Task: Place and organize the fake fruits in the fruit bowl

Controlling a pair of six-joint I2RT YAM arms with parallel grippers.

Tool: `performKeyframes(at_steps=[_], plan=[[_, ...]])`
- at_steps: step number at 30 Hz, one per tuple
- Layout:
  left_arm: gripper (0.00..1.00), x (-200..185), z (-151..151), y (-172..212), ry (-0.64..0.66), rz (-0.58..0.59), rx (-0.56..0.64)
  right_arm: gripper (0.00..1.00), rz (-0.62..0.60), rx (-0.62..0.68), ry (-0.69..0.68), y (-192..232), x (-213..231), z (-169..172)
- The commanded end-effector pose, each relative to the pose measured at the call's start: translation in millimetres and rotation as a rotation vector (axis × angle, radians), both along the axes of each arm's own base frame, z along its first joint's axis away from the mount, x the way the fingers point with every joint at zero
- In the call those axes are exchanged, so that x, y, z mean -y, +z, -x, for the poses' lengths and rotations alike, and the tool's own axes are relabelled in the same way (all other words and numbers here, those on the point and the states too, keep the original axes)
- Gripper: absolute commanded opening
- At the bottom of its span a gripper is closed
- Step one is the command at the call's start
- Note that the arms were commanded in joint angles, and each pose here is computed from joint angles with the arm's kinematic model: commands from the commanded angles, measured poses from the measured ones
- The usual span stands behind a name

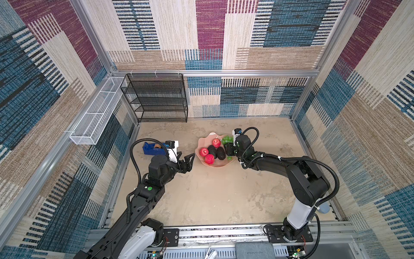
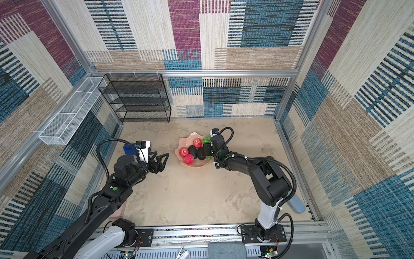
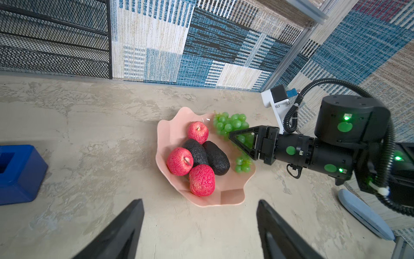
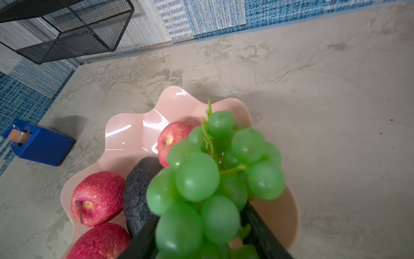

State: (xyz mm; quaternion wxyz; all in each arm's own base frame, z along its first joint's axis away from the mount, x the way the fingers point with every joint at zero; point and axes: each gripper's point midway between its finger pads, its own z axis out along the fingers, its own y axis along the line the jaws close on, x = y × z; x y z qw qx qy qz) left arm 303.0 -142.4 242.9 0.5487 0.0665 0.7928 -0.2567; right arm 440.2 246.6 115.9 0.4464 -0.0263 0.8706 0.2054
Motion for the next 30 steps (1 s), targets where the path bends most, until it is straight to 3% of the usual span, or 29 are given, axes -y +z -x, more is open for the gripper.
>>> performKeyframes(at_steps=[1, 9, 14, 17, 23, 26, 30], plan=[[0.82, -3, -2, 2, 0.008, -0.042, 0.035, 0.67, -0.05, 0.027, -0.009, 11, -5, -8], [0.82, -5, -3, 1, 0.018, -0.054, 0.036, 1.0, -0.085, 0.138, 0.002, 68, -2, -4], [0.84, -11, -7, -6, 0.05, -0.086, 0.031, 1.0, -0.062, 0.364, 0.008, 128, 27, 30], [0.85, -19, -12, -17, 0.092, -0.134, 0.017, 1.0, 0.019, 0.506, -0.064, 141, 65, 59], [0.94, -67, -31, -49, 0.334, -0.343, -0.012, 1.0, 0.14, 0.533, -0.244, 119, 150, 91], [0.99, -111, -38, -70, 0.545, -0.461, -0.034, 1.0, 0.153, 0.544, -0.332, 101, 186, 104], [0.99, -135, -42, -81, 0.62, -0.521, -0.02, 1.0, 0.171, 0.524, -0.44, 79, 220, 107]])
